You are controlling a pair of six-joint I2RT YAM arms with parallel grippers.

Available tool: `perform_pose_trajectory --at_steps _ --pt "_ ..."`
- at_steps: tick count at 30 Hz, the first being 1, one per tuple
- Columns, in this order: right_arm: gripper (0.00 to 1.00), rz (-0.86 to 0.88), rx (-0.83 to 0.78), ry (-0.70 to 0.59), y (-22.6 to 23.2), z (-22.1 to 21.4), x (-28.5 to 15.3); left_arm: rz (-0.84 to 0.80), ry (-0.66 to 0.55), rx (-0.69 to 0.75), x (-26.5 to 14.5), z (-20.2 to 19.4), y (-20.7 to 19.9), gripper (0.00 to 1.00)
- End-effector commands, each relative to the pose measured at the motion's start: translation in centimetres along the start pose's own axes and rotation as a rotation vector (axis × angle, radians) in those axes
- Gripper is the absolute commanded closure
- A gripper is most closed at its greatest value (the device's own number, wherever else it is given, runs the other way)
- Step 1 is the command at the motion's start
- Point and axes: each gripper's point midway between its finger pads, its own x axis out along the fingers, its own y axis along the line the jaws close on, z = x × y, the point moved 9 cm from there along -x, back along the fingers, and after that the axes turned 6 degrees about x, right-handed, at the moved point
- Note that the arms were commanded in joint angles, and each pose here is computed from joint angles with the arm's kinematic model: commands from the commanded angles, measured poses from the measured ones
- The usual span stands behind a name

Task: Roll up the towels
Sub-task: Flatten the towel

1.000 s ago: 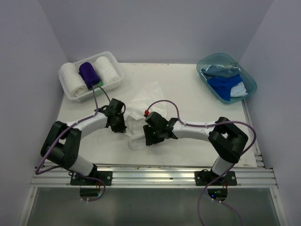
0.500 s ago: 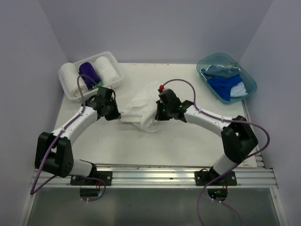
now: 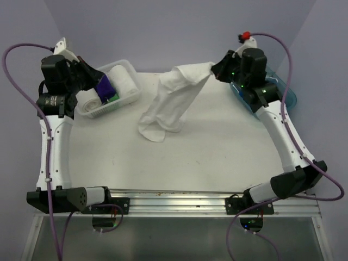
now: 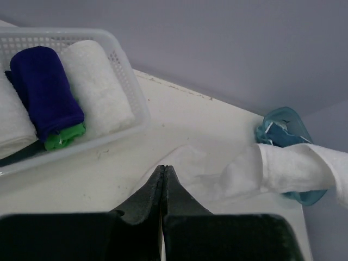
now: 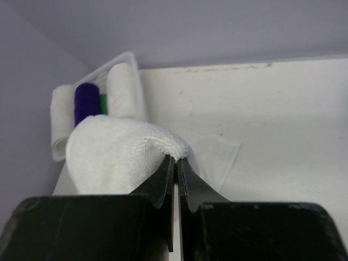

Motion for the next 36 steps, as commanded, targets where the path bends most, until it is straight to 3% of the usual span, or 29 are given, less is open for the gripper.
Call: perform_pose_trajectory --at_steps 1,6,12,15,21,26,31,36 --pt "1.0 -0.152 -0.033 -0.084 -2.4 1.9 -3.7 -0.016 0.014 0.021 -2.3 -0.2 0.3 1.0" --pt "1.0 -0.242 -0.035 -0.055 -4.8 -1.2 -5.4 -0.173 0.083 -0.03 -2.6 -4.3 -0.1 1.0" --pt "1.0 -0.334 -0.019 0.093 -8.3 -6.9 -6.3 -0.135 0.23 -0.075 -1.0 -10.6 2.0 1.0" --pt "1.0 -0.357 -0.017 0.102 -8.8 -7.5 -6.9 -0.126 0.296 -0.07 0.5 -13.1 2.0 0.9" --pt "1.0 -0.397 -0.038 0.093 -8.9 -7.1 -7.7 -0.172 0.503 0.004 6.0 -20.0 -2.2 0.51" --pt "1.0 -0.451 -0.064 0.076 -9.5 -7.2 -9.0 -0.127 0.641 0.169 11.0 -24.3 -5.8 0.3" --pt "1.0 -0.468 -0.072 0.063 -9.6 -7.0 -10.0 -0.07 0.742 0.276 15.0 -28.5 -7.0 0.24" --pt "1.0 -0.474 -0.076 0.043 -9.5 -6.5 -10.6 -0.039 0.778 0.299 17.6 -30.4 -6.7 0.3"
